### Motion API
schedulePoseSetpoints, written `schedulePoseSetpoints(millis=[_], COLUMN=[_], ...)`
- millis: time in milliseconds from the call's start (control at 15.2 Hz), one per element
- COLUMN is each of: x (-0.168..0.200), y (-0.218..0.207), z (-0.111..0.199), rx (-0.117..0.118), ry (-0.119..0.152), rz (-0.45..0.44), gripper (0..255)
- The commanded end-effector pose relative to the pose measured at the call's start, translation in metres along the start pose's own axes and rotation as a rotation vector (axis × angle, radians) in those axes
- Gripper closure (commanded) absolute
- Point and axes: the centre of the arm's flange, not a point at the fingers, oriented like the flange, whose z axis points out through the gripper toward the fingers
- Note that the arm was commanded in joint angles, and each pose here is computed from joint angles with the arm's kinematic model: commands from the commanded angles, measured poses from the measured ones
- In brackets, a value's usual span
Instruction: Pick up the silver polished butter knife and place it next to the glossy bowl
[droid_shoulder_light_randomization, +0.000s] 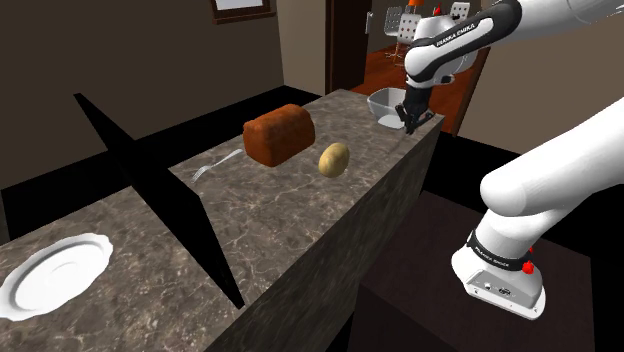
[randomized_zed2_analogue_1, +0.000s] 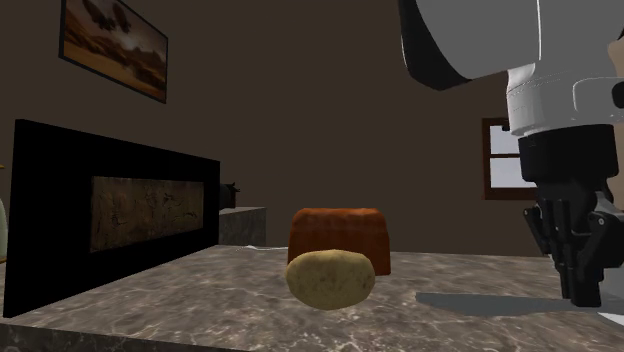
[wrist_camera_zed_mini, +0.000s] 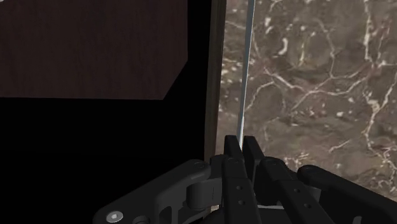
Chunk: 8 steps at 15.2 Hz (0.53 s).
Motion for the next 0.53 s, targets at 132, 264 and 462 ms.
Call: schedulePoseSetpoints(millis=[132,264,462], x=[-0.001,-0.002,-0.002], y=[-0.001,-0.001,-0.001], z=[0.021,0.031,0.043], rx=[0.001,0.001,0.001], ry=[0.0,0.0,0.0], rz=[0.0,0.0,0.0], gripper=[255,255,255])
